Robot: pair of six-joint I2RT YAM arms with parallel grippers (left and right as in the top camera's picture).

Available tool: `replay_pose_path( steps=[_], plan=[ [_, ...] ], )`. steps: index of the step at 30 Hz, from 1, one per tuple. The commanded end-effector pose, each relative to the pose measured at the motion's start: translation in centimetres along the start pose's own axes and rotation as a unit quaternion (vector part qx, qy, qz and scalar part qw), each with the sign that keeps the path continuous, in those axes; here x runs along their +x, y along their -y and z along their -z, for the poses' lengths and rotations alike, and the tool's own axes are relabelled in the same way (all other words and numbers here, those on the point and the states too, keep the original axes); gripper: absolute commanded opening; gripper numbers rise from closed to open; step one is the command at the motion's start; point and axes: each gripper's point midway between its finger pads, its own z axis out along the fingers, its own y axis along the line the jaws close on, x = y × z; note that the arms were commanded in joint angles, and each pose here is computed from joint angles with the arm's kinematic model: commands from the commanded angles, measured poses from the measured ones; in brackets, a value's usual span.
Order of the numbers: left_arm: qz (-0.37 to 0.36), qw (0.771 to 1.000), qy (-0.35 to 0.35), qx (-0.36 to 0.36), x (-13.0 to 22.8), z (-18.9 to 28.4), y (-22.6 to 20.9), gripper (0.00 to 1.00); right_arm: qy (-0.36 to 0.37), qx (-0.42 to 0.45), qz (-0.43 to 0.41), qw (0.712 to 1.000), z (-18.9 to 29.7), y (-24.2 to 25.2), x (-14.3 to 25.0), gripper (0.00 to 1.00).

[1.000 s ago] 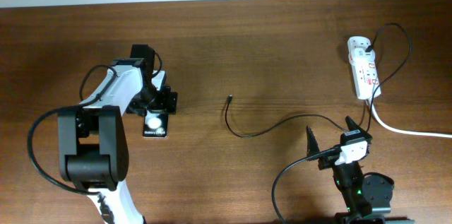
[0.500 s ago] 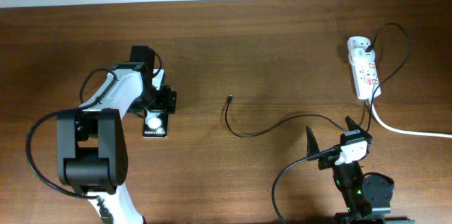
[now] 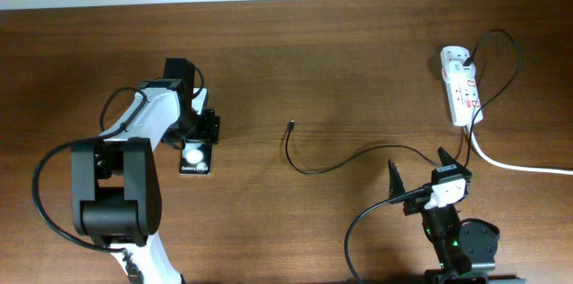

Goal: Plug charger to phone and switch on socket
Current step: 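Lower the left gripper and close it on the phone's bottom edge, then lift the phone with the left gripper and tilt it upright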

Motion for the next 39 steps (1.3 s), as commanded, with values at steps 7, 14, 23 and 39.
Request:
replay_pose_path(
  steps=[7,14,23,39],
  plan=[
    [0.015,0.996,-0.069,0.049,3.6,-3.0,1.6,0.71,-0.001,-0.010,0.002,1.000,0.0,-0.4,0.2,0.99],
    [0.030,0.994,-0.074,0.072,3.5,-2.5,2.5,0.73,-0.001,-0.010,0.002,1.000,0.0,-0.4,0.2,0.99],
    [0.029,0.995,-0.054,0.080,0.4,1.0,2.6,0.66,-0.001,-0.010,0.002,1.000,0.0,-0.4,0.2,0.99],
    [0.029,0.992,-0.037,0.117,-1.7,4.2,3.8,0.62,-0.001,-0.010,0.002,1.000,0.0,-0.4,0.2,0.99]
  ],
)
